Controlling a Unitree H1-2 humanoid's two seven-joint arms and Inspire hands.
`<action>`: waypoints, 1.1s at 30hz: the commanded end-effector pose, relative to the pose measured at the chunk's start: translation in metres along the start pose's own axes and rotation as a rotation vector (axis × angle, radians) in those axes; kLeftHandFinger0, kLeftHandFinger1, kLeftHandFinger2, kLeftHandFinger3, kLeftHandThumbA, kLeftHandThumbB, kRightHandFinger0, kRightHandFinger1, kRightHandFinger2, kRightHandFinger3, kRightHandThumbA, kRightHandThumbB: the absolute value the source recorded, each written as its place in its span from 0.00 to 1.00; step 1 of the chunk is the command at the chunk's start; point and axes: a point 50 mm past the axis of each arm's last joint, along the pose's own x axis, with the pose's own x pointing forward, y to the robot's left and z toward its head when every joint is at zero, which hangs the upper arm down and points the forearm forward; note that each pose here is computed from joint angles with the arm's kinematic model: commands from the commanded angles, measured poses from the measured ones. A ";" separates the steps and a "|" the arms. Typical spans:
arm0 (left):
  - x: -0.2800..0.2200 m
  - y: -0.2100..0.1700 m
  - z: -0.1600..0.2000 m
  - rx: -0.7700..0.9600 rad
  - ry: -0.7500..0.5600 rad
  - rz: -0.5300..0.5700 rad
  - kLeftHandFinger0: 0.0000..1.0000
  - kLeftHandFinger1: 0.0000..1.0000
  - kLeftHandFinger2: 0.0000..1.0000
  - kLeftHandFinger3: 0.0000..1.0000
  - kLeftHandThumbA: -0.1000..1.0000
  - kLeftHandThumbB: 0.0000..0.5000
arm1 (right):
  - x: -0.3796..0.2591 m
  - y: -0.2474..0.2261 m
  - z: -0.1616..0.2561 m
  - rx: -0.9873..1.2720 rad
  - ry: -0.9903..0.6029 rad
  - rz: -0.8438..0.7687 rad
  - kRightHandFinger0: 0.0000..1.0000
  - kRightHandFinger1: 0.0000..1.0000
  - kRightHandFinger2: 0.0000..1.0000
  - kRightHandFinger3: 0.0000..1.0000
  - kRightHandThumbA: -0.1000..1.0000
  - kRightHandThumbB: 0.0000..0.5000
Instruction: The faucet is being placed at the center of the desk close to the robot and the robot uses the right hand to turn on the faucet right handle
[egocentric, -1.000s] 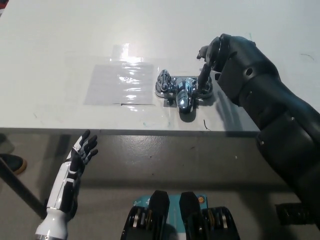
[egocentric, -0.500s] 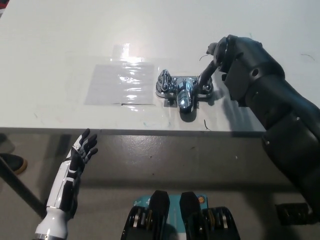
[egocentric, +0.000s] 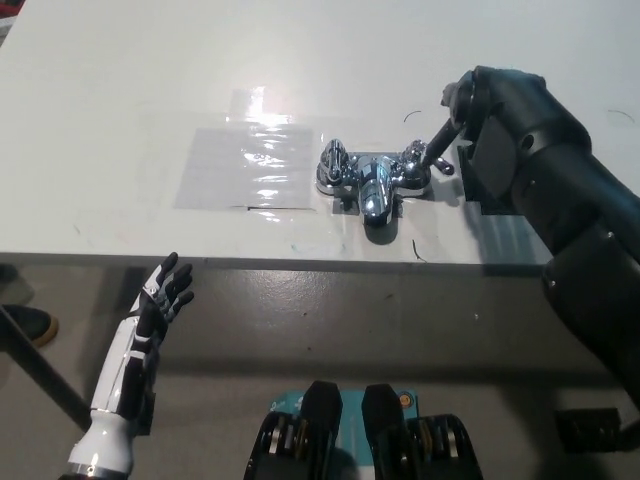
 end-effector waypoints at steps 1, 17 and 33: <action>0.006 0.005 0.015 0.017 -0.075 -0.006 1.00 1.00 1.00 1.00 1.00 0.53 | -0.007 -0.035 -0.023 -0.046 0.059 -0.006 1.00 1.00 1.00 1.00 1.00 0.61; 0.008 0.005 0.018 0.022 -0.077 -0.004 1.00 1.00 1.00 1.00 1.00 0.49 | -0.008 -0.040 -0.018 -0.035 0.035 -0.170 1.00 1.00 1.00 1.00 0.94 0.67; 0.008 0.004 0.017 0.004 -0.082 -0.008 1.00 1.00 1.00 1.00 1.00 0.53 | -0.007 -0.046 -0.023 0.049 0.006 -0.486 1.00 1.00 1.00 1.00 0.78 0.69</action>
